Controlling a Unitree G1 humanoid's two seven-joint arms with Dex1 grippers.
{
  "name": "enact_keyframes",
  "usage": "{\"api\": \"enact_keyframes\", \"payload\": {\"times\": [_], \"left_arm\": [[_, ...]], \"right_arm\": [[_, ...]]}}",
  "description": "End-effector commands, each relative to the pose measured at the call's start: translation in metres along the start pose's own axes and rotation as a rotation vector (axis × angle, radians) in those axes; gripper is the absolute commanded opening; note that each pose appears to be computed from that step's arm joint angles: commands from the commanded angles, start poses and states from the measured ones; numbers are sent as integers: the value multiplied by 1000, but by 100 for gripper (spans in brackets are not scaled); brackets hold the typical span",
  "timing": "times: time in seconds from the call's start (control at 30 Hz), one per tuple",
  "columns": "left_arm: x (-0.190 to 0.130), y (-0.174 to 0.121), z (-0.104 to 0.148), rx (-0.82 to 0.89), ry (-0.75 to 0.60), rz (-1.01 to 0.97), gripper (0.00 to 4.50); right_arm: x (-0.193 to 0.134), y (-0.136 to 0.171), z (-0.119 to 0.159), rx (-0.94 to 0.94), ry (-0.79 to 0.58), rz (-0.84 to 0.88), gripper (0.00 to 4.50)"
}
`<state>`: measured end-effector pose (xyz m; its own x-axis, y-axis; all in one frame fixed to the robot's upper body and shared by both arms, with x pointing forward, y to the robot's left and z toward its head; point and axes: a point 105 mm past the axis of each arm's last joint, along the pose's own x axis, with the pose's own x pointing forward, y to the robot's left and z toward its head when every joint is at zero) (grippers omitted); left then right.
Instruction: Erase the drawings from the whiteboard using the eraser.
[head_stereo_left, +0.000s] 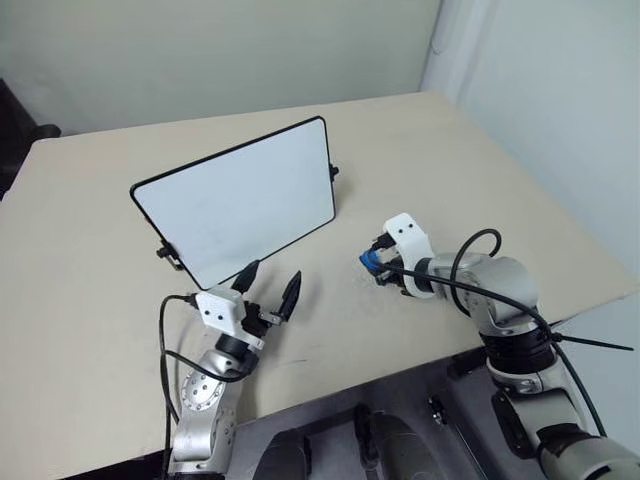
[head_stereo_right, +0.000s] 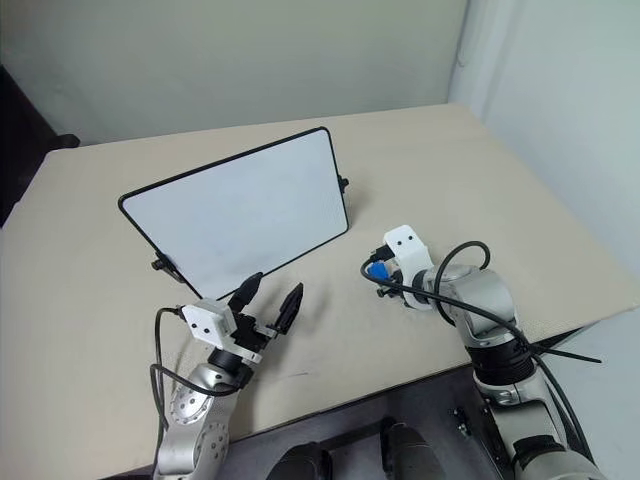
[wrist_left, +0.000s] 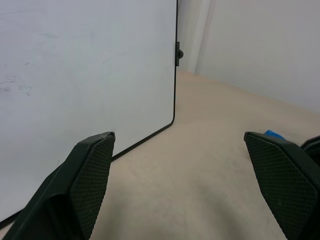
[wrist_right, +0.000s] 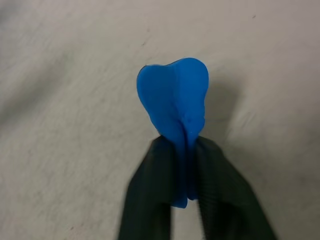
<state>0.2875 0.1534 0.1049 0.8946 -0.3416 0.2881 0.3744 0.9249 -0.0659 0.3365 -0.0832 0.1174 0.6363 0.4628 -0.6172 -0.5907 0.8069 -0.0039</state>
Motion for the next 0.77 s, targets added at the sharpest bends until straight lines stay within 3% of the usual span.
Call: {"api": "enact_keyframes", "payload": {"times": [0.03, 0.13, 0.2, 0.37, 0.47, 0.77], "left_arm": [[5, -3, 6, 7, -28, -25, 450], [7, -3, 6, 5, -29, -27, 450], [7, -4, 6, 0, -31, -28, 450], [8, -4, 6, -3, -35, -27, 450], [7, -4, 8, -7, -37, -31, 450], [8, -4, 7, -13, -35, -46, 450]], "right_arm": [[-3, -7, 5, 4, -36, -46, 209], [-3, -15, 9, 5, -77, -82, 316], [-9, -23, 28, -34, -240, -108, 389], [-30, -23, 59, 8, -535, -11, 389], [-45, -8, 74, 61, -681, 122, 389], [-49, 25, 71, 33, -756, 269, 389]]}}
